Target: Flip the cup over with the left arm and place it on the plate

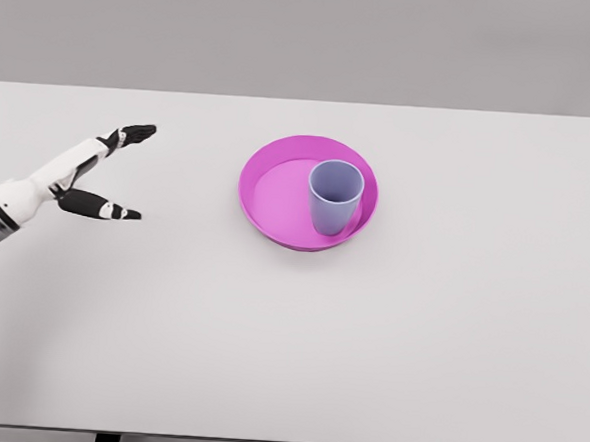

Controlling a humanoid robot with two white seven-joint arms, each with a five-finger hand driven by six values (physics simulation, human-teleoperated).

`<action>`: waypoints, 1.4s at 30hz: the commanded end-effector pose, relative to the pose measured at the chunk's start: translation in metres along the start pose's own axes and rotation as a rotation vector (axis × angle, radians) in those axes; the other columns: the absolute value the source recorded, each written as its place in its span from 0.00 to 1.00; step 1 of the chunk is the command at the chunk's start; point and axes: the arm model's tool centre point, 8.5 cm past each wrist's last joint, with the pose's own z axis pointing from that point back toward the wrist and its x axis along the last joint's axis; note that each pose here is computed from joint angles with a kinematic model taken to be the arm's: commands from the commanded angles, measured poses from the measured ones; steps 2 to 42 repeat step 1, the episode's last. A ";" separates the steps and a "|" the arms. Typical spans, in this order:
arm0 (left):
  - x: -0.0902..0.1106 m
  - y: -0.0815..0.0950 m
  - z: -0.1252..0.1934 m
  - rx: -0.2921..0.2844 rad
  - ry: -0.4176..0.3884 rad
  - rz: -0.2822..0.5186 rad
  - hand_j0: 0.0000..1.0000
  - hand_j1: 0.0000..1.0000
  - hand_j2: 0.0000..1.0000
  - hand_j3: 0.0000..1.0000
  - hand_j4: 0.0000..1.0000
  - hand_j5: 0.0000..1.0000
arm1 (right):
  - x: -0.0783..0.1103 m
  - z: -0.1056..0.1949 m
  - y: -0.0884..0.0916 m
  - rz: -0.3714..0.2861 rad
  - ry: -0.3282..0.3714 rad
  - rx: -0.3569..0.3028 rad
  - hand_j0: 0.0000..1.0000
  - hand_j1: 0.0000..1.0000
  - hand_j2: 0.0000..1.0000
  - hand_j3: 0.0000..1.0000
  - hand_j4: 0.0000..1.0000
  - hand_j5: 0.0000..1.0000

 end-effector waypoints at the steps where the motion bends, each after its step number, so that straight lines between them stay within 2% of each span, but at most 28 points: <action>1: 0.000 0.006 0.005 0.010 0.003 -0.005 1.00 1.00 1.00 1.00 1.00 1.00 | 0.000 0.000 0.000 0.000 0.000 0.000 1.00 1.00 1.00 1.00 1.00 1.00; 42: 0.000 0.006 0.005 0.010 0.003 -0.005 1.00 1.00 1.00 1.00 1.00 1.00 | 0.000 0.000 0.000 0.000 0.000 0.000 1.00 1.00 1.00 1.00 1.00 1.00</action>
